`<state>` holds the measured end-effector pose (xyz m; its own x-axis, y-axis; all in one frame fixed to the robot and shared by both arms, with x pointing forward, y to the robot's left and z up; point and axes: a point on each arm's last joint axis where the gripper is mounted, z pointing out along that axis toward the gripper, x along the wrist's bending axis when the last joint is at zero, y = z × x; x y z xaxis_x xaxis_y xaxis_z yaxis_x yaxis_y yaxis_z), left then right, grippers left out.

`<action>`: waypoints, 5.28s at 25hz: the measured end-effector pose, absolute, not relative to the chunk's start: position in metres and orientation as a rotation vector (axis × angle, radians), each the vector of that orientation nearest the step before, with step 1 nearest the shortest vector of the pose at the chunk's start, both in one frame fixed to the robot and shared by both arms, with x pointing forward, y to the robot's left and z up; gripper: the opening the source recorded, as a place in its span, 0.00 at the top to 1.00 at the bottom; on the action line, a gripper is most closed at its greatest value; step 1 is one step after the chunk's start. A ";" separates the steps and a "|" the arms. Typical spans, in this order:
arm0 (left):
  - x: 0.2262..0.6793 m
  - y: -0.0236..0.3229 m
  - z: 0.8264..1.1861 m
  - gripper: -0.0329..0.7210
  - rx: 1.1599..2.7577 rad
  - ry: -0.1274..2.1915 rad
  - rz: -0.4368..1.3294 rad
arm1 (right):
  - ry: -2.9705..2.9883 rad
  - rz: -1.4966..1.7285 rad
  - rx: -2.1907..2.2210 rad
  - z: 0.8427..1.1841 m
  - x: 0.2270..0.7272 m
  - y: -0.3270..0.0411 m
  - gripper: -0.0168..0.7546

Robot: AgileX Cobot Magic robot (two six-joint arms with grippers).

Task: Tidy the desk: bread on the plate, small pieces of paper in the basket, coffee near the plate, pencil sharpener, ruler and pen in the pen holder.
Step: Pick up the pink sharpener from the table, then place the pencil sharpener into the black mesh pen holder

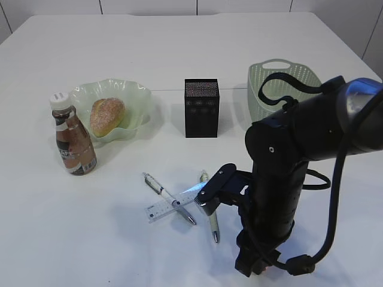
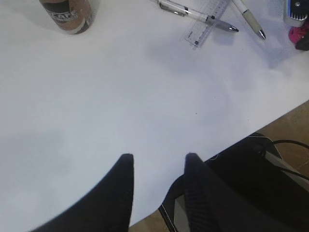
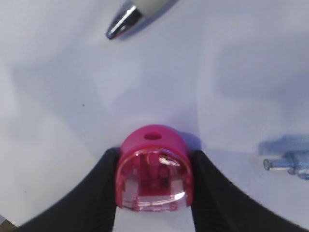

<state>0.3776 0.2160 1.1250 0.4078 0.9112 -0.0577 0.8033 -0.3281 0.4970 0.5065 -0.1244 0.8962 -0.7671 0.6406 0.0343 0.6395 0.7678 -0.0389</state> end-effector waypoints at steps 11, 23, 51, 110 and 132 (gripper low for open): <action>0.378 0.216 1.125 0.64 2.218 1.461 0.323 | -2.853 0.098 -1.119 0.917 0.516 -0.118 0.57; 0.378 0.216 1.125 0.64 2.219 1.461 0.326 | -2.949 -0.281 -1.310 0.992 0.568 -0.085 0.57; 0.379 0.216 1.125 0.64 2.213 1.457 0.334 | -3.010 -1.111 -1.856 1.022 0.671 -0.115 0.57; 0.379 0.216 1.125 0.64 2.213 1.457 0.334 | -3.123 -1.365 -1.682 0.965 0.707 -0.113 0.47; 0.379 0.216 1.126 0.64 2.209 1.453 0.340 | -3.166 -1.254 -1.724 0.990 0.699 -0.121 0.36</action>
<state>0.3790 0.2161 1.1257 0.4081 0.9115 -0.0503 0.7947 -0.3276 0.5110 0.6988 -0.1209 0.9899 -0.4173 0.8724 -0.2543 0.4617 0.4446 0.7676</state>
